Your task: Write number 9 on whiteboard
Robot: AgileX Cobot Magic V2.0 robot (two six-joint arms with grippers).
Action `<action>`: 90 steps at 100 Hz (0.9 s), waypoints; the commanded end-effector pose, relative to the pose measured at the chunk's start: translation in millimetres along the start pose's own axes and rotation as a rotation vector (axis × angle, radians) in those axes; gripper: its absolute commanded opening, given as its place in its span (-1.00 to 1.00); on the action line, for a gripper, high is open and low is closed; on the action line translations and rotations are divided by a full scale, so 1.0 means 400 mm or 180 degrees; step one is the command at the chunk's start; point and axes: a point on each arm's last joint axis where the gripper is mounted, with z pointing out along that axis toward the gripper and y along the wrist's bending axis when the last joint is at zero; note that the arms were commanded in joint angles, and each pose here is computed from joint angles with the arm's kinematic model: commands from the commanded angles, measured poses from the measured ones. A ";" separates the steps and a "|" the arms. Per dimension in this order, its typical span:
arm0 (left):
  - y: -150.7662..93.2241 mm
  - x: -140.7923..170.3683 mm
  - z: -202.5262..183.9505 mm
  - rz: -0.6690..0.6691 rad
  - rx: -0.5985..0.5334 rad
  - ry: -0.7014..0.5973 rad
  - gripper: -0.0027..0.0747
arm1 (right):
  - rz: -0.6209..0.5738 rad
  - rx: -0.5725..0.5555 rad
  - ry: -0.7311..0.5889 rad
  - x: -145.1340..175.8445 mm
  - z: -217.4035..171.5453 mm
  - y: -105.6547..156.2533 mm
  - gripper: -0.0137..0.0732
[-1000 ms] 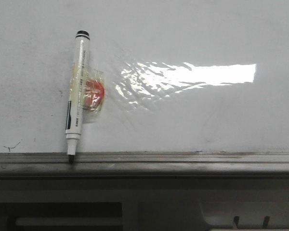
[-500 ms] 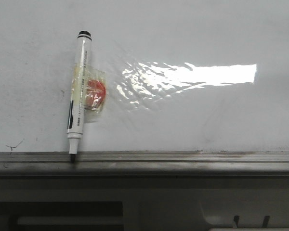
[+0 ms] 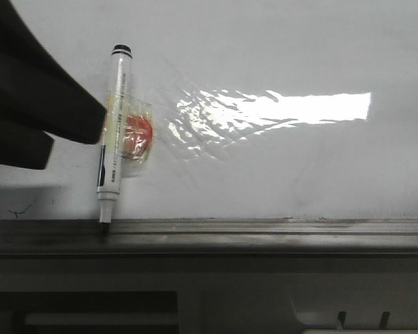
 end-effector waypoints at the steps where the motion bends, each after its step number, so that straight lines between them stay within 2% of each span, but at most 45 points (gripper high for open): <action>1: -0.015 -0.034 0.024 -0.0160 0.0036 -0.0308 0.08 | -0.0028 0.0032 -0.0293 -0.040 -0.007 0.003 0.31; 25: 0.011 -0.024 0.097 -0.0229 -0.0162 -0.0111 -0.23 | -0.0023 0.0032 -0.0293 -0.040 -0.007 0.003 0.31; 30: 0.014 -0.022 0.103 -0.0235 -0.0179 -0.0084 -0.39 | -0.0023 0.0032 -0.0293 -0.040 -0.007 0.003 0.31; 41: 0.016 -0.024 0.107 -0.0238 -0.0200 -0.0108 -0.99 | -0.0023 0.0029 -0.0278 -0.039 -0.006 0.003 0.31; 59: 0.007 -0.032 0.092 -0.0154 -0.0161 -0.0227 -0.98 | -0.0044 0.0027 -0.0258 -0.038 -0.006 0.003 0.31; 67: -0.020 -0.027 0.069 0.0248 -0.0030 -0.0258 -0.98 | -0.0086 -0.0026 -0.0184 -0.033 -0.007 0.007 0.31; 78: -0.068 -0.009 0.025 0.0945 0.0240 -0.0323 -0.97 | -0.0384 -0.0455 -0.0029 -0.030 -0.016 0.041 0.31; 90: -0.094 0.042 0.001 0.1440 0.0506 -0.0276 -0.94 | -0.0675 -0.1039 0.0025 -0.036 -0.022 0.083 0.31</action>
